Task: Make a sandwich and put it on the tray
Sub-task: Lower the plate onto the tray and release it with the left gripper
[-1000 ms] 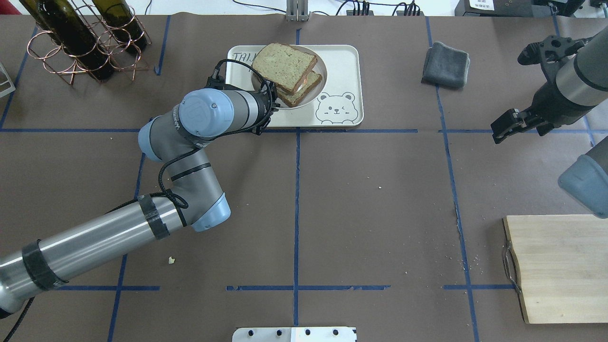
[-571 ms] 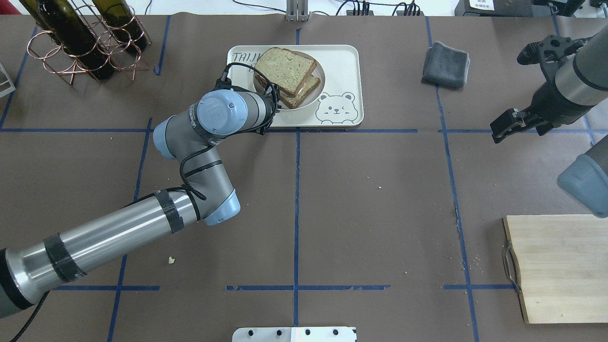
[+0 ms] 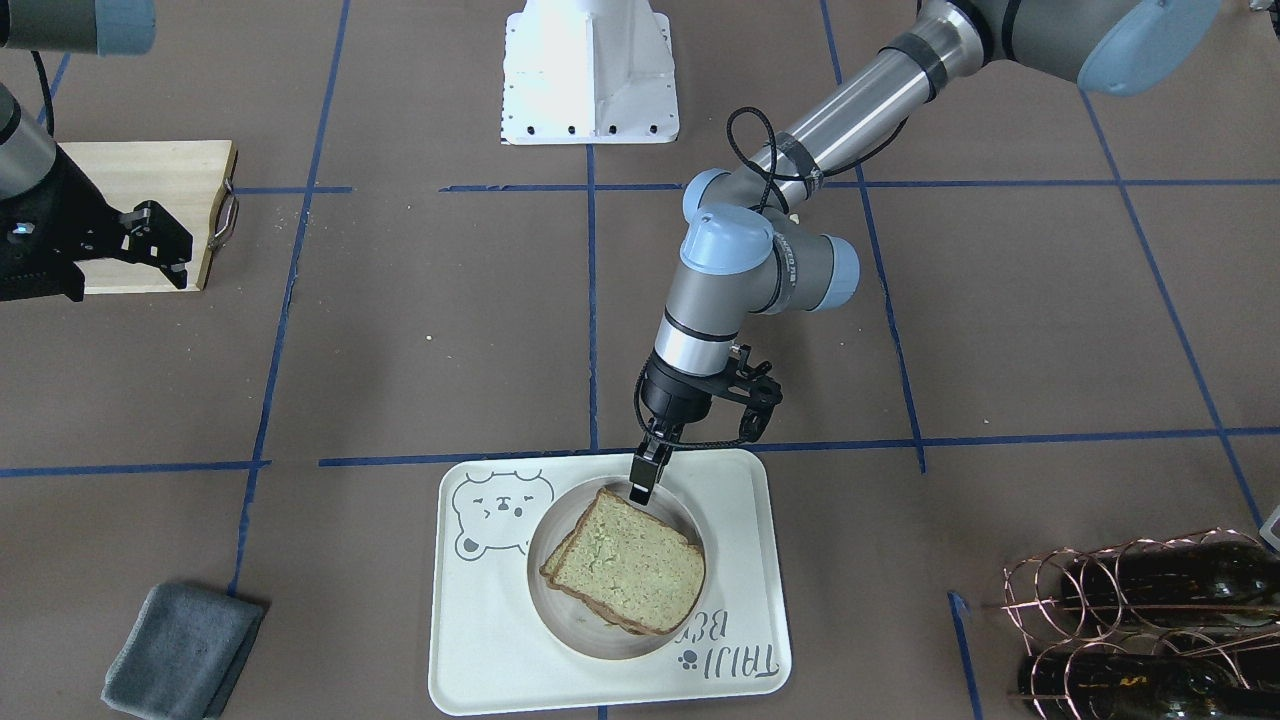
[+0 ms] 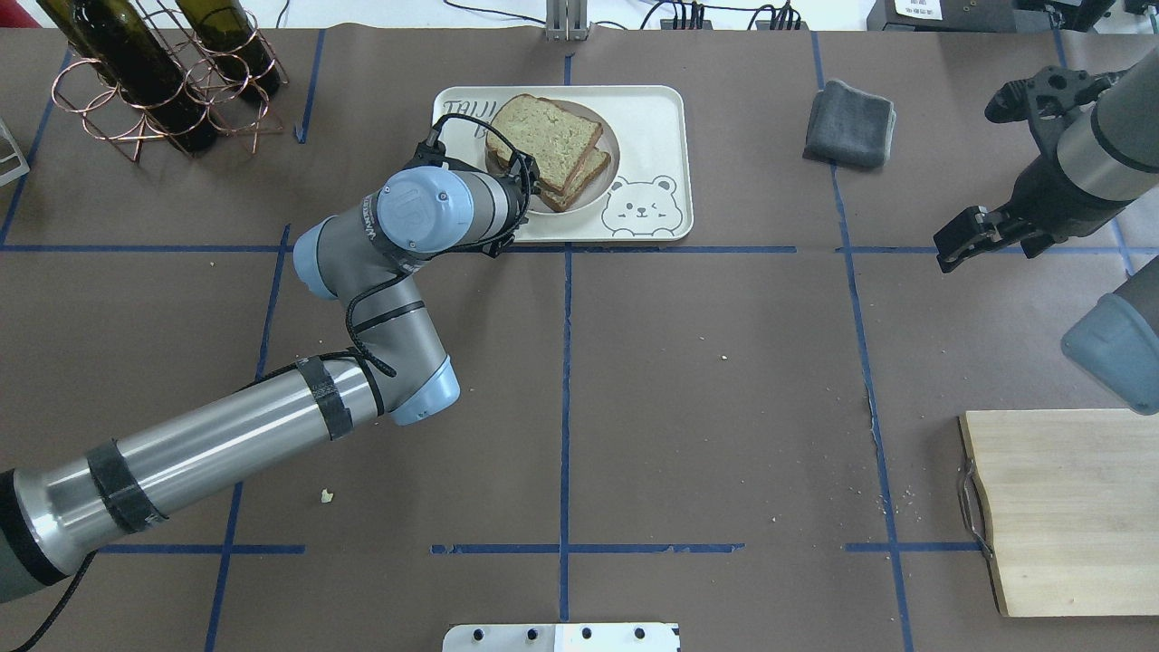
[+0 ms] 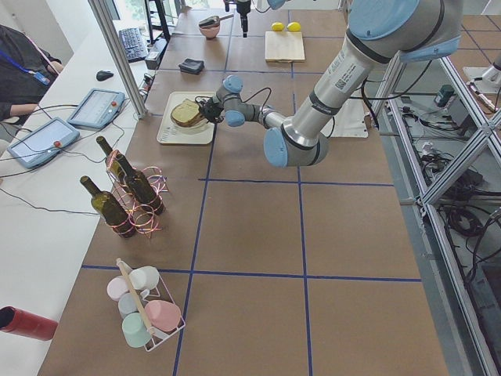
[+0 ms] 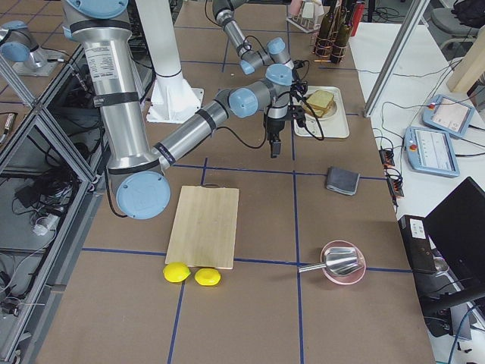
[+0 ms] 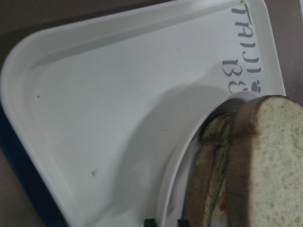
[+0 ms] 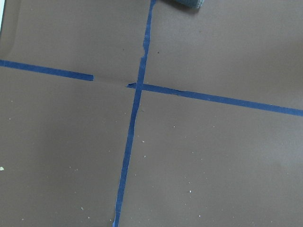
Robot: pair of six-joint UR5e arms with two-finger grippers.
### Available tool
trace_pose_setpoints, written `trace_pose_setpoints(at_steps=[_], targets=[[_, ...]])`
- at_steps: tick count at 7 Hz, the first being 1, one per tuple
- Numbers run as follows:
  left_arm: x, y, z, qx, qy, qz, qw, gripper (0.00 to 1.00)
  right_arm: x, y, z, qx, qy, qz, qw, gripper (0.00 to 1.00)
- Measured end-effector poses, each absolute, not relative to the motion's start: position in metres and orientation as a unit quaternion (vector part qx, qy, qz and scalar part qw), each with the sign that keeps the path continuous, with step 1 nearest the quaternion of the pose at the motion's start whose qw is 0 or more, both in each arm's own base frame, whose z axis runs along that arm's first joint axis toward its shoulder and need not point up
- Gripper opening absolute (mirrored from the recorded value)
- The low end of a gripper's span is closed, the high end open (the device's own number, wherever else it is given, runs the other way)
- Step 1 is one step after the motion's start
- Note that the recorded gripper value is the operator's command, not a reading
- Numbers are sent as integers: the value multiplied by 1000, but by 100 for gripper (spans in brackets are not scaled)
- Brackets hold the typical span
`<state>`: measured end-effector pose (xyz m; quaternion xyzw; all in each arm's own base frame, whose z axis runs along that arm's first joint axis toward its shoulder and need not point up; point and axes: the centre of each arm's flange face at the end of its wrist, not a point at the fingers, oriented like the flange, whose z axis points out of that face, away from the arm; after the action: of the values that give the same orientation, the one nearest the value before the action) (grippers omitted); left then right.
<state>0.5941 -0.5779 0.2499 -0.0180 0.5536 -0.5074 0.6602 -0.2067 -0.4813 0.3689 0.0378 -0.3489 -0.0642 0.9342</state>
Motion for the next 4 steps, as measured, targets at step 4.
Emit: trace_pose_setpoints(at_steps=[4], targets=[[528, -533, 259, 14, 552, -363, 750, 100, -201, -481, 373, 36, -348, -62, 935, 100]])
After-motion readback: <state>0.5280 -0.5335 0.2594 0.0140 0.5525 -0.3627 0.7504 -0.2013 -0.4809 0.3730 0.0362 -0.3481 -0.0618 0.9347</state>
